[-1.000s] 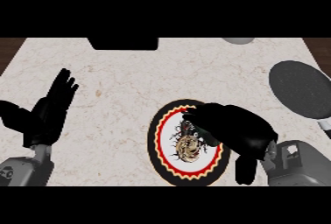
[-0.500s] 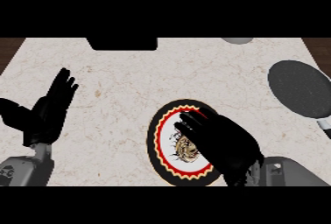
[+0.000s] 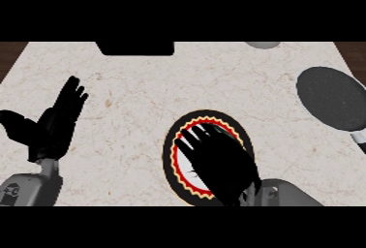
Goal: Pick the cupcake from the plate and place it in the pan
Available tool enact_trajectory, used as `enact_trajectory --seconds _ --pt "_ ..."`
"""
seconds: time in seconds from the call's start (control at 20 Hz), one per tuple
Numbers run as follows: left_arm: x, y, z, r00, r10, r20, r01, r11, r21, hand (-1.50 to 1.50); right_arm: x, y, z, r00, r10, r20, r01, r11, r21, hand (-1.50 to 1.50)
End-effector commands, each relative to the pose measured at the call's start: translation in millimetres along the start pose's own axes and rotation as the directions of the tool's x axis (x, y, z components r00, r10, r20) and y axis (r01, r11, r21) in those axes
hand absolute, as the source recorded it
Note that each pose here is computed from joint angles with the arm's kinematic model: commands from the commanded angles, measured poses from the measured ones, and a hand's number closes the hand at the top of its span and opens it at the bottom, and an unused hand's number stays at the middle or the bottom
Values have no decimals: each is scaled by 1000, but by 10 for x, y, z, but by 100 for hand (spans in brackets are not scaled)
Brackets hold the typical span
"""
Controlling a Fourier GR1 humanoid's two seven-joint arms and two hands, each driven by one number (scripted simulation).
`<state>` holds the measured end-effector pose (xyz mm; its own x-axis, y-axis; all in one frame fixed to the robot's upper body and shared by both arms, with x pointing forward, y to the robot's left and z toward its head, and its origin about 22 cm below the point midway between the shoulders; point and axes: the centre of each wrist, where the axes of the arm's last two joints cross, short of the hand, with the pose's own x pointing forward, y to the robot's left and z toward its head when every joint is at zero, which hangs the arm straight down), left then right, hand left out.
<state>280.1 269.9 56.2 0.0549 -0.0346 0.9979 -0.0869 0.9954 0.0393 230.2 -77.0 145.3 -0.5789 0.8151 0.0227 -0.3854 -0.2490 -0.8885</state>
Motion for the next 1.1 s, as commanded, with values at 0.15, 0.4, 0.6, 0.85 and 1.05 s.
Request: enact_trajectory --seconds 0.15,0.4,0.6,0.85,1.05 --pt "7 63 28 1000 -2 4 2 1000 15 0 136 295 -57 998 35 -59 -34 999 17 -150" --pt "5 -4 -63 1000 9 0 -9 1000 -15 0 -101 44 -459 997 29 -78 -26 999 42 -150" --pt "-32 75 53 1000 -9 6 9 1000 7 0 20 250 -422 997 24 -70 -20 998 66 -150" --pt "19 10 59 1000 2 2 -2 1000 10 0 159 522 -625 996 43 -72 -37 996 80 -150" --pt "-43 55 122 1000 -8 16 8 1000 9 0 -55 540 -589 998 2 -65 2 998 57 -150"
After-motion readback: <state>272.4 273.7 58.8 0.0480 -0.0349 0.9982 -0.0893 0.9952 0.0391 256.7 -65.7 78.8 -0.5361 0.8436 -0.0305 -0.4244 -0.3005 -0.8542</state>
